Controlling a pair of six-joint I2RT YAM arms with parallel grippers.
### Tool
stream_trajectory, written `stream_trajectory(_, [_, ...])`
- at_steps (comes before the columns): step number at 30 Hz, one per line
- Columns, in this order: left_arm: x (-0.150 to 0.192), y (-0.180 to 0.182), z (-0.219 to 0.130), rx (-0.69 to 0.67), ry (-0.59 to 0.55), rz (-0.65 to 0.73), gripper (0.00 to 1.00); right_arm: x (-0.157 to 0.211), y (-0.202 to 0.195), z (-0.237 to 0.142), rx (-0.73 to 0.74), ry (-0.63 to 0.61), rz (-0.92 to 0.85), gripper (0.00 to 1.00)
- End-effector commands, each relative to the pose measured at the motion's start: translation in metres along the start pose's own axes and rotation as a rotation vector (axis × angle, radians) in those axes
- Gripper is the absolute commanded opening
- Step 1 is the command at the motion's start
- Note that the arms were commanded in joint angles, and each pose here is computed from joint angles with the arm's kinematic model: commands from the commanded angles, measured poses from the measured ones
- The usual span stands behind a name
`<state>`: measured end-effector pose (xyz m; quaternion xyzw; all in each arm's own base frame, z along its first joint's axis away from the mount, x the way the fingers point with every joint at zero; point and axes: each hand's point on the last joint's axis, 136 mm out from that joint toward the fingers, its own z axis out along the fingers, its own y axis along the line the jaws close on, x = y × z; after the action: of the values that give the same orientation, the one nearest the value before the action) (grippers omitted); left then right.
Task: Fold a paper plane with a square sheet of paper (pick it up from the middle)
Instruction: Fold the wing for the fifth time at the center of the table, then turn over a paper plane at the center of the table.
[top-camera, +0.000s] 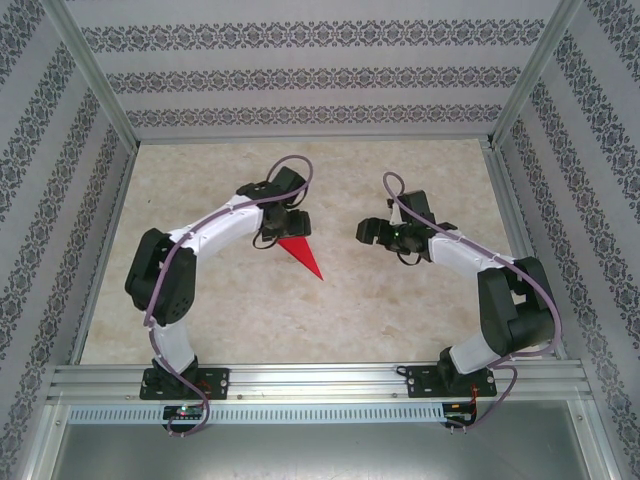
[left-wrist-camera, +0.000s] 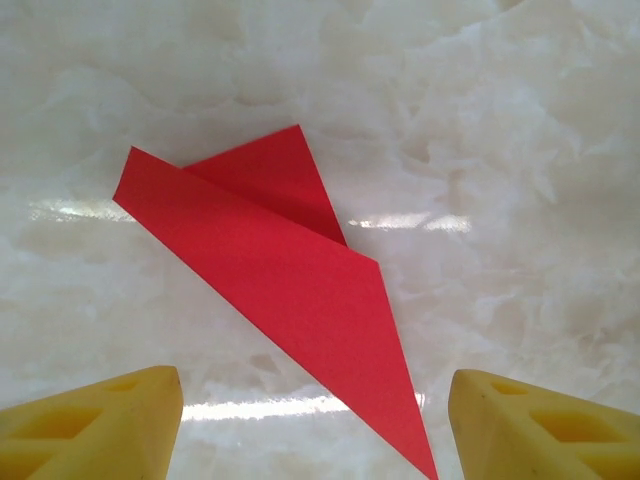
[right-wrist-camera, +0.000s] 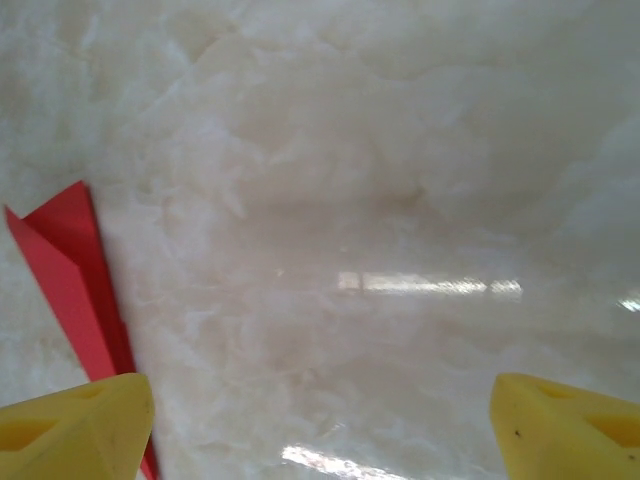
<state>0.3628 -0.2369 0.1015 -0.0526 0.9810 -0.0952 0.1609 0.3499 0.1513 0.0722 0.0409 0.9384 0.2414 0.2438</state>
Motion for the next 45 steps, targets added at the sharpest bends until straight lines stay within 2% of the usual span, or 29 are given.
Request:
stream_trajectory(1, [0.012, 0.011, 0.005, -0.202, 0.024, 0.027, 0.72, -0.011, -0.009, -0.005, 0.016, -0.072, 0.039, 0.88])
stream_trajectory(11, [0.01, -0.004, 0.045, -0.33, 0.081, 0.082, 0.68, -0.009, -0.015, -0.009, 0.032, -0.069, 0.059, 0.88])
stream_trajectory(19, [0.007, 0.004, 0.047, -0.386, 0.066, 0.072, 0.59, -0.008, -0.014, -0.008, 0.028, -0.056, 0.062, 0.87])
stream_trajectory(36, [0.01, 0.004, 0.039, -0.348, 0.036, -0.001, 0.39, -0.003, -0.015, 0.0, 0.027, -0.018, 0.077, 0.85])
stream_trajectory(45, [0.014, -0.003, 0.03, -0.249, 0.008, -0.101, 0.43, -0.002, -0.015, 0.002, 0.023, -0.01, 0.081, 0.85])
